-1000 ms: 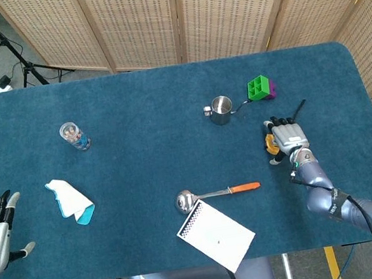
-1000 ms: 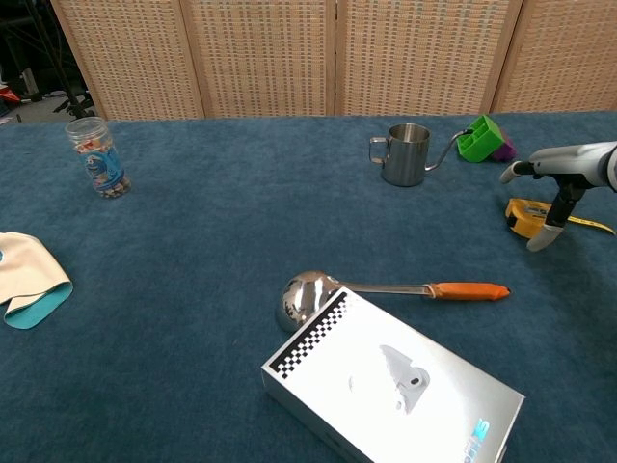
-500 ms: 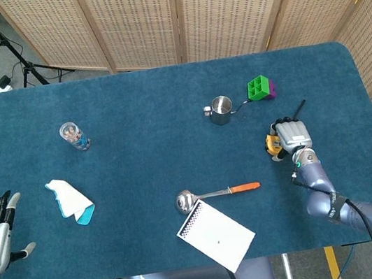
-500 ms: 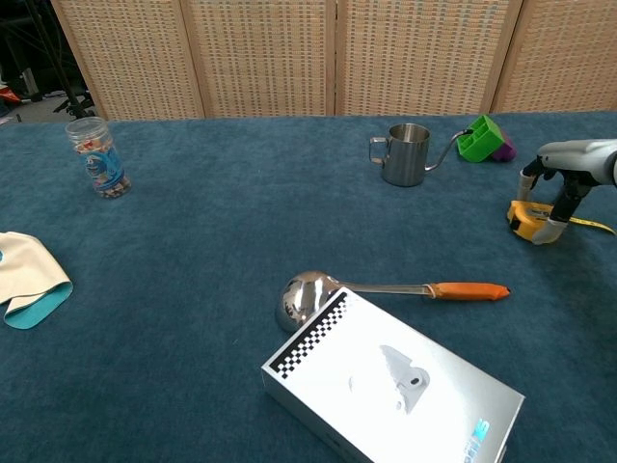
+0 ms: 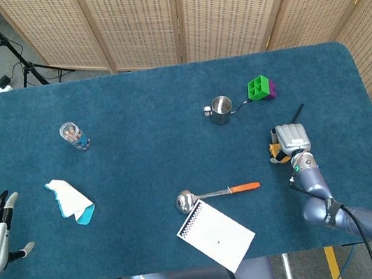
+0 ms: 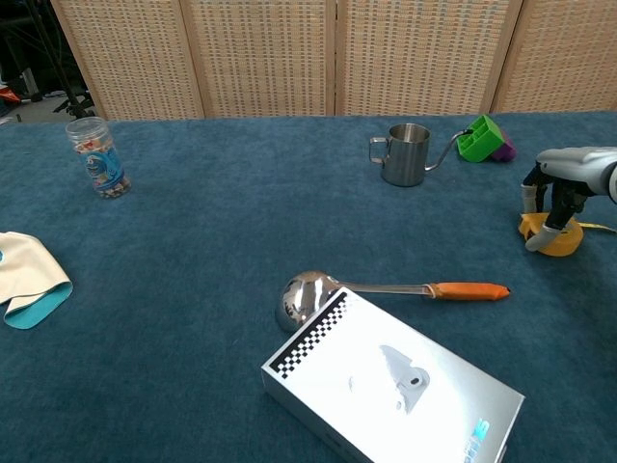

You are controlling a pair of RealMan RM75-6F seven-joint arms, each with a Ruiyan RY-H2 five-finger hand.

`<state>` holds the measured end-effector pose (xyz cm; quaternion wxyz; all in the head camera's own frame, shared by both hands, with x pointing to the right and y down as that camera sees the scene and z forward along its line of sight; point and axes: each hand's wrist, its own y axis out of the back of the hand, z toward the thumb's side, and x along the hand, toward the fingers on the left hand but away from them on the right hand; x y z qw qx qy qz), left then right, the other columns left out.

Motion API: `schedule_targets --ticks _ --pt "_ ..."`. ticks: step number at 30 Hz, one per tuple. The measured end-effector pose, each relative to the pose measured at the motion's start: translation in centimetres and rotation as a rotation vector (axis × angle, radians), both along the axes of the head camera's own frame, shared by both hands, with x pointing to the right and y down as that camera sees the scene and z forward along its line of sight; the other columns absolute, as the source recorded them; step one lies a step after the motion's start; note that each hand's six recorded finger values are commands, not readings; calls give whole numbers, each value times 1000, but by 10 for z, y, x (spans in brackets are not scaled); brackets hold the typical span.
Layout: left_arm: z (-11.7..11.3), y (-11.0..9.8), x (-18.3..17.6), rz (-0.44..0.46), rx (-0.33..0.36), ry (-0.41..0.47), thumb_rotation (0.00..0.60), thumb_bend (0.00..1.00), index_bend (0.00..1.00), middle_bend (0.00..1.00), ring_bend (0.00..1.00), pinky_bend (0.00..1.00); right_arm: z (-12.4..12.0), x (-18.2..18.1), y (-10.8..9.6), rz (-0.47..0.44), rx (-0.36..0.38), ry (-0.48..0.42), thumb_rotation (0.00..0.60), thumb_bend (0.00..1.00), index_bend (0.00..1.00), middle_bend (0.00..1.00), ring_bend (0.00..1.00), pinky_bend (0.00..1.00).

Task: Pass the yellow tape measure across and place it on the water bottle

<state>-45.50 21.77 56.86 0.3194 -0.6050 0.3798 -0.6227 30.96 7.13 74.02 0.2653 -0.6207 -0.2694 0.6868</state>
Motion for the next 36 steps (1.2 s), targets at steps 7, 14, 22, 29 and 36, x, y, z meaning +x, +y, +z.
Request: schedule_targets --ticks 7,14,22,29,36 --pt "0 0 1 0 1 2 600 89 0 0 0 0 -4 1 -2 -2 41 2 600 229 671 521 517 533" --pt "-2 0 1 0 5 4 600 90 0 0 0 0 -5 7 1 0 55 2 600 256 689 553 556 578" --pt "-3 0 1 -3 8 7 600 91 0 0 0 0 -7 9 4 -6 51 8 600 260 701 573 584 602" --pt "-3 0 1 -2 9 7 600 91 0 0 0 0 -14 10 0 -14 73 20 600 260 704 576 585 602" --pt "-3 0 1 -2 10 7 600 91 0 0 0 0 -31 8 -11 -31 119 37 600 260 705 577 585 602"
